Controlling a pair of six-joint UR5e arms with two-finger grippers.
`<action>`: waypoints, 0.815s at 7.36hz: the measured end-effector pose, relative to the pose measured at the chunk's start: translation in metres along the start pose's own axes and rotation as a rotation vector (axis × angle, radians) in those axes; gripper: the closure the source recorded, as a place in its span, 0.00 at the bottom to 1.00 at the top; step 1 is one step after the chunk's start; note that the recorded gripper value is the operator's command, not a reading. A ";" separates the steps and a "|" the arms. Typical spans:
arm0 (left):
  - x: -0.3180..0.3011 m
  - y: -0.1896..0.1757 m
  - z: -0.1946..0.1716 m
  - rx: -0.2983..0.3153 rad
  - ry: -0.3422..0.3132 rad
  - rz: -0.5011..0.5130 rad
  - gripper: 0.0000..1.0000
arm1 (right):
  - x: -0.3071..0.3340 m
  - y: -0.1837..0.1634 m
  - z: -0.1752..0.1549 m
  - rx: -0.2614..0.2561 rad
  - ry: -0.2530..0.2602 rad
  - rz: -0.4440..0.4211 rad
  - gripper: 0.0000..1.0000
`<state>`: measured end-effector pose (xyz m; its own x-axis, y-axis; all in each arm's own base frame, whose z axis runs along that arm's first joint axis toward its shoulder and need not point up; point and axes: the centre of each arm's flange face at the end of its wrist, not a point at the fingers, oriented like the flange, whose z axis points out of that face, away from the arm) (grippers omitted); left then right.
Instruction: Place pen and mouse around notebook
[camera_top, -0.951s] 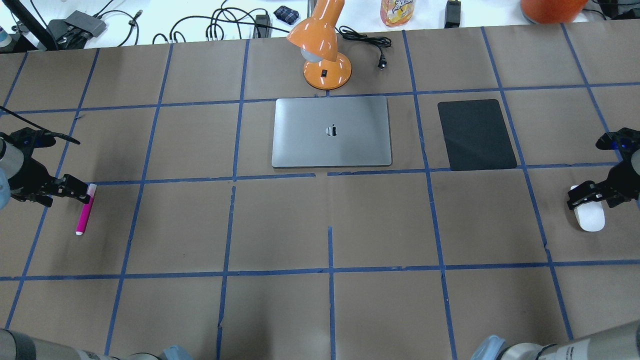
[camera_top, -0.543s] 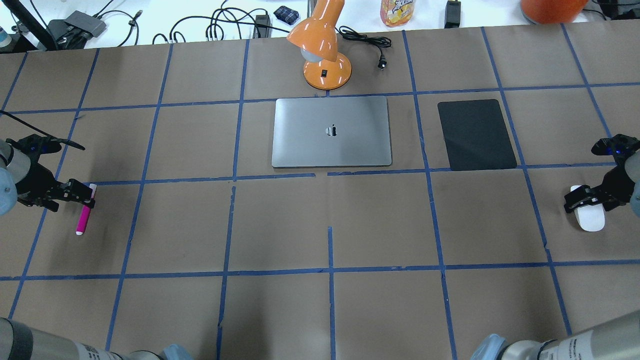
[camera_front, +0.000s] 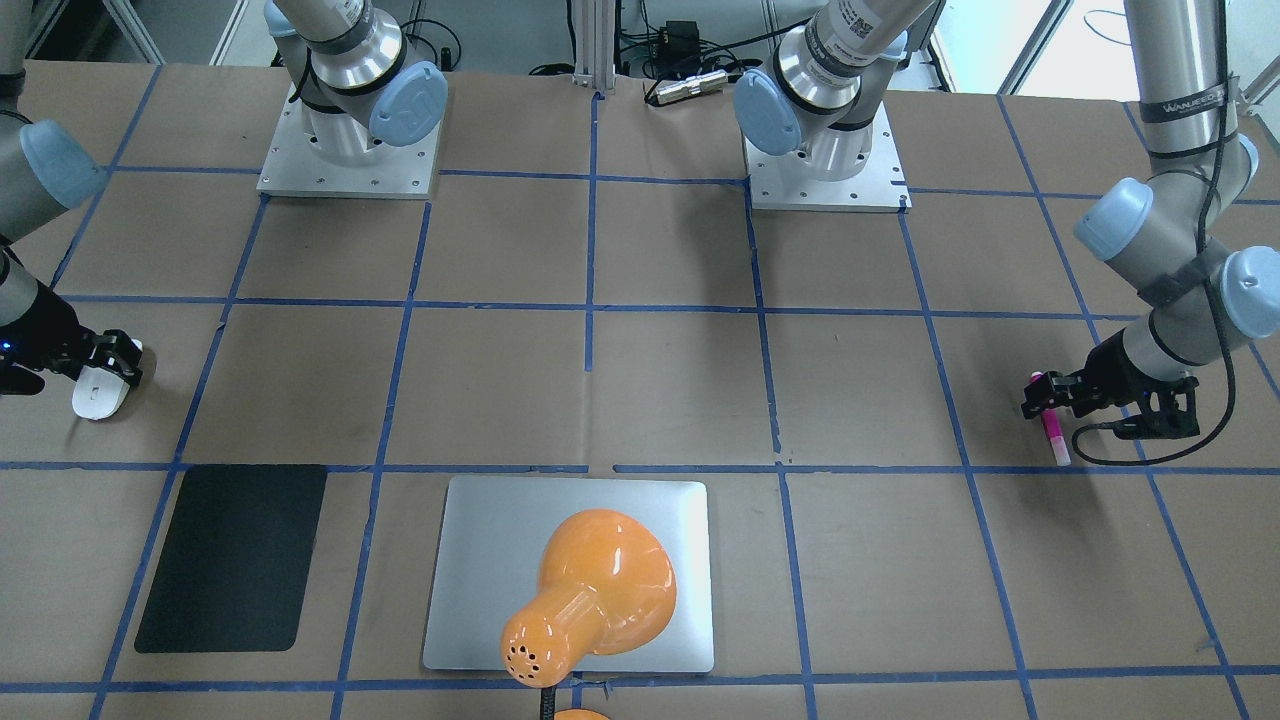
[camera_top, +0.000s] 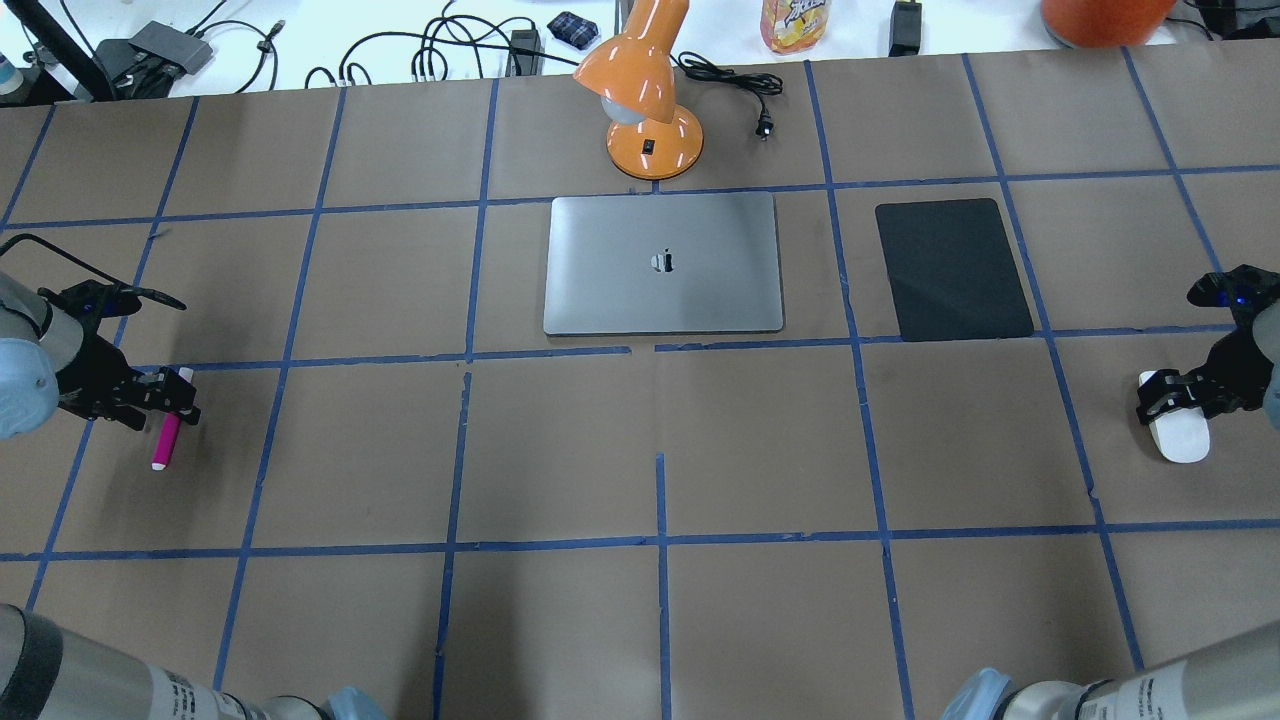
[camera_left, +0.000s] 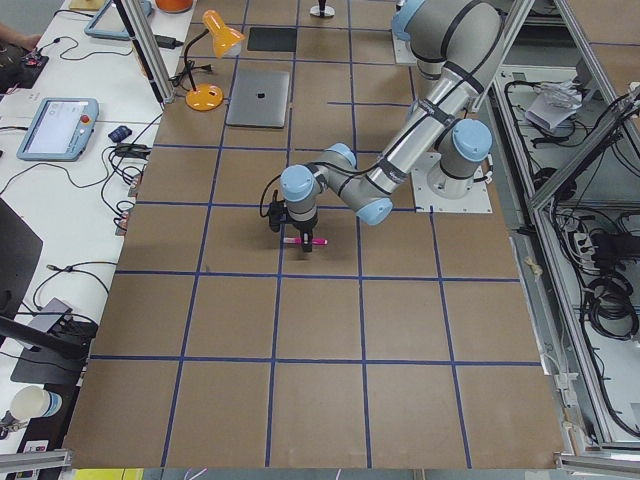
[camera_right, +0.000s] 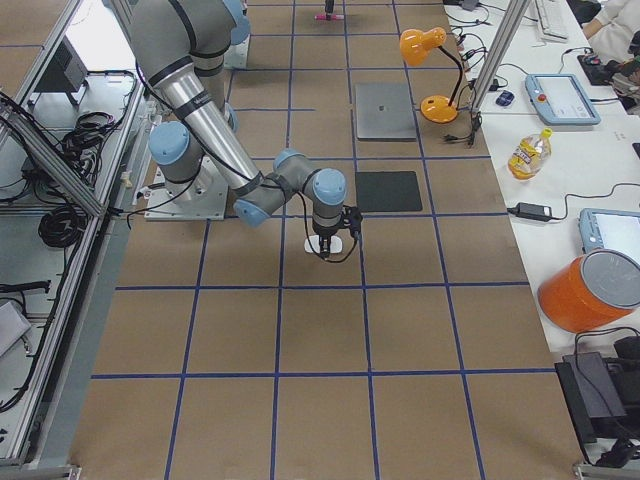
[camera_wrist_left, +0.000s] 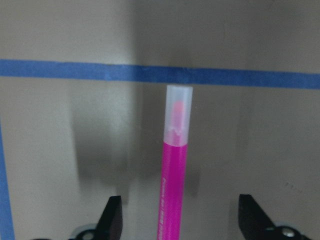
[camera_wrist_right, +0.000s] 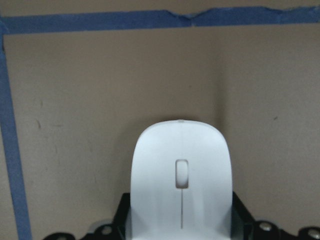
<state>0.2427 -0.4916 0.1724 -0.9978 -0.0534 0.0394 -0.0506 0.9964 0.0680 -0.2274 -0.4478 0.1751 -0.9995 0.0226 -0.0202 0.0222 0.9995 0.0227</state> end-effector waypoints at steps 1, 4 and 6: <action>-0.001 -0.002 0.002 0.007 -0.005 0.000 0.95 | 0.000 0.000 -0.003 0.004 0.003 0.012 0.52; -0.002 -0.004 0.004 0.012 -0.004 -0.002 1.00 | -0.010 -0.026 -0.040 0.085 0.041 0.022 0.51; -0.002 -0.012 -0.005 0.032 -0.013 0.003 1.00 | -0.054 -0.074 -0.063 0.149 0.051 -0.033 0.51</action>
<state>0.2450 -0.5035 0.1767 -0.9984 -0.0500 0.0263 -0.0490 0.9982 0.0359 -0.1768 -0.5248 0.2373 -0.9995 -0.0077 0.0320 -0.0117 0.9920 -0.1258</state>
